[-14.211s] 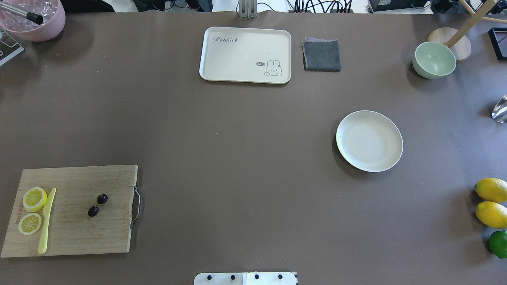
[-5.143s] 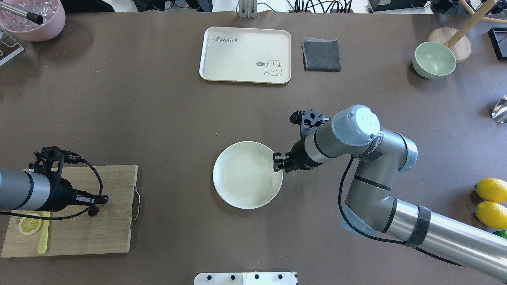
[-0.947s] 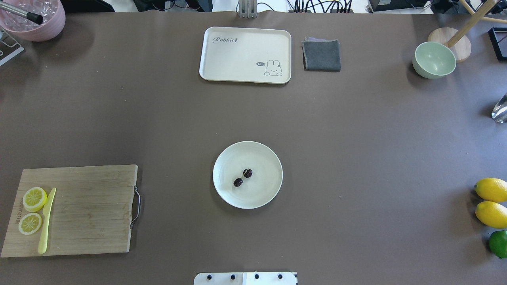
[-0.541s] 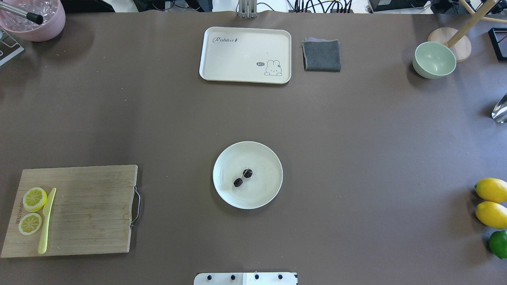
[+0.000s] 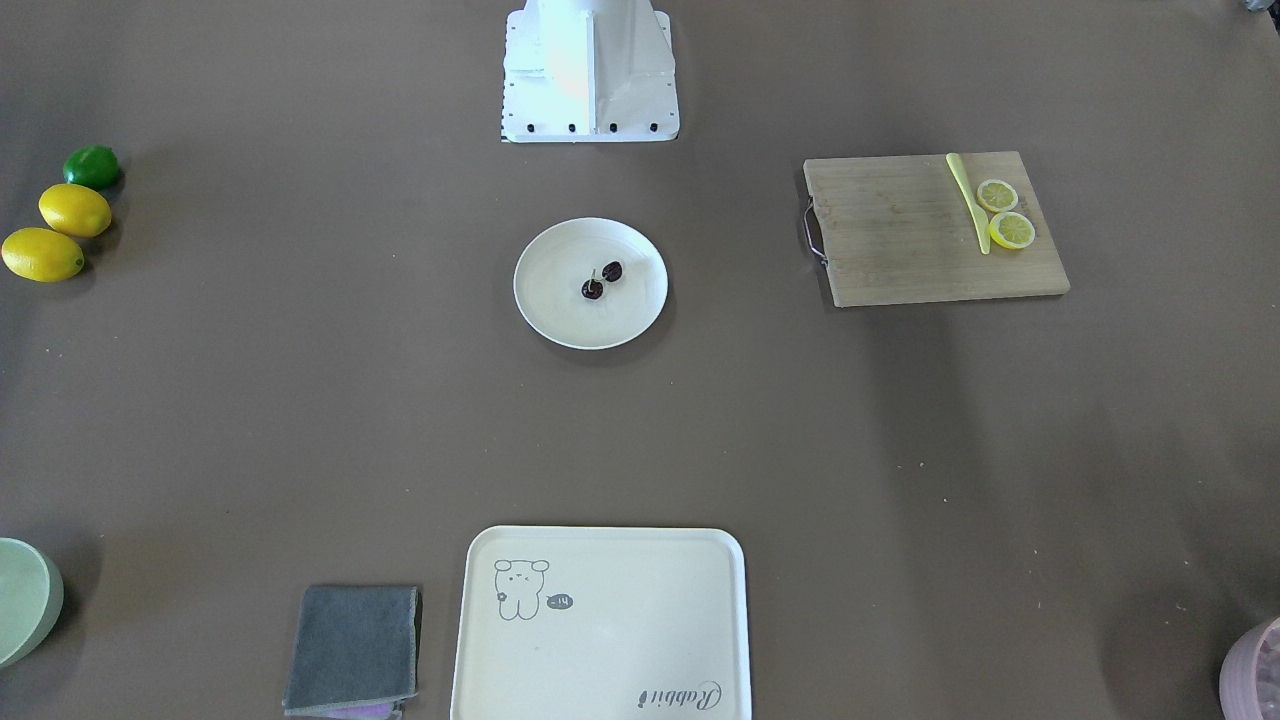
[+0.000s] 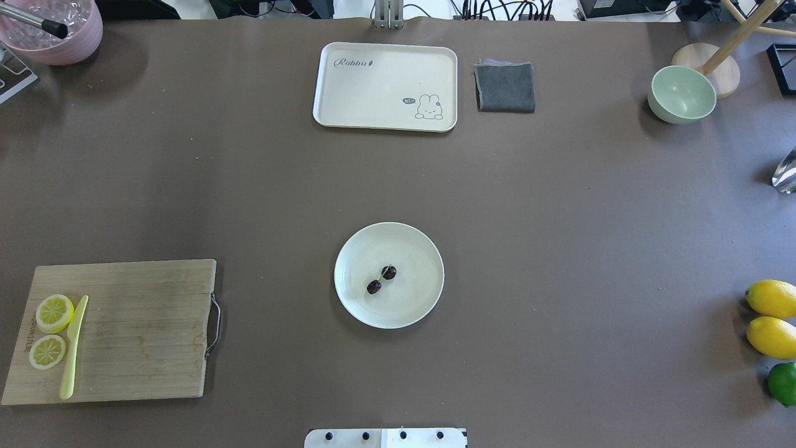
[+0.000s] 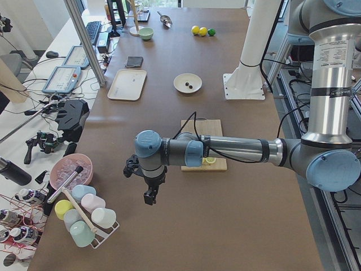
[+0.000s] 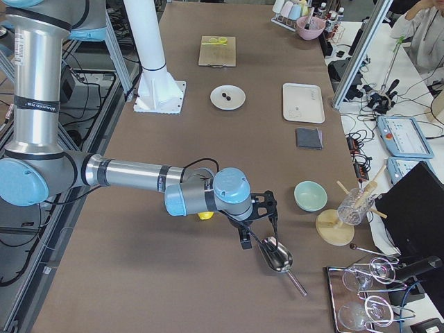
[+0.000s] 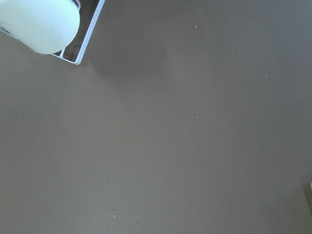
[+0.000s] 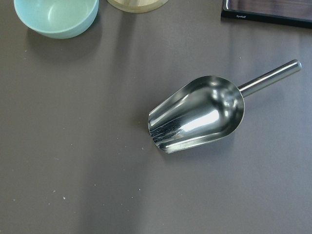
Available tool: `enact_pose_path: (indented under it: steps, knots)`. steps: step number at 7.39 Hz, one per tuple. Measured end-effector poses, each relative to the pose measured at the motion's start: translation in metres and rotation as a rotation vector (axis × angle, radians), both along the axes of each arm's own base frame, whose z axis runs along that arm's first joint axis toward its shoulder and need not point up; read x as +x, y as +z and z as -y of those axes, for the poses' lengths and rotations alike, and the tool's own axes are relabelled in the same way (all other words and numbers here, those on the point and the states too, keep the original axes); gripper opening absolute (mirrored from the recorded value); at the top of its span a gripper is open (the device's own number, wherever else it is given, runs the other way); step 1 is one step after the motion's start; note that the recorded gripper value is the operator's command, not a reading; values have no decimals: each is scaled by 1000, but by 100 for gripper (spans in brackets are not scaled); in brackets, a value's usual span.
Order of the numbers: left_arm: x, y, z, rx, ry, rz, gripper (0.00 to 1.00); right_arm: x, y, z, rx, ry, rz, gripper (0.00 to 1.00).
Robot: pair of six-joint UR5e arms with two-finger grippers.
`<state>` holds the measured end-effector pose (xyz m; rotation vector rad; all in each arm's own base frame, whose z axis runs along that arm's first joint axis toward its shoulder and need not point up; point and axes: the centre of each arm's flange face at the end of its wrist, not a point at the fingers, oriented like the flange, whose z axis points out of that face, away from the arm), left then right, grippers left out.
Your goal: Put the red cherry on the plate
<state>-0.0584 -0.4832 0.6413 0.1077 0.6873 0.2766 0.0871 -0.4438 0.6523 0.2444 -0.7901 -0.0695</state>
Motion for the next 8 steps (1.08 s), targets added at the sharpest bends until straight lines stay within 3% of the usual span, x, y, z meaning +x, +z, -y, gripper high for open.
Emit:
enact_pose_path:
  steps: [5, 6, 8]
  knots:
    - [-1, -4, 1, 10, -3, 3, 97, -44, -10, 19, -8, -95, -3, 100]
    - [-1, -5, 0, 10, -6, -15, 98, -47, -10, 20, -14, -104, -1, 100]
    - [-9, -12, -4, 5, -36, -127, 97, -55, -18, 18, -12, -125, 13, 100]
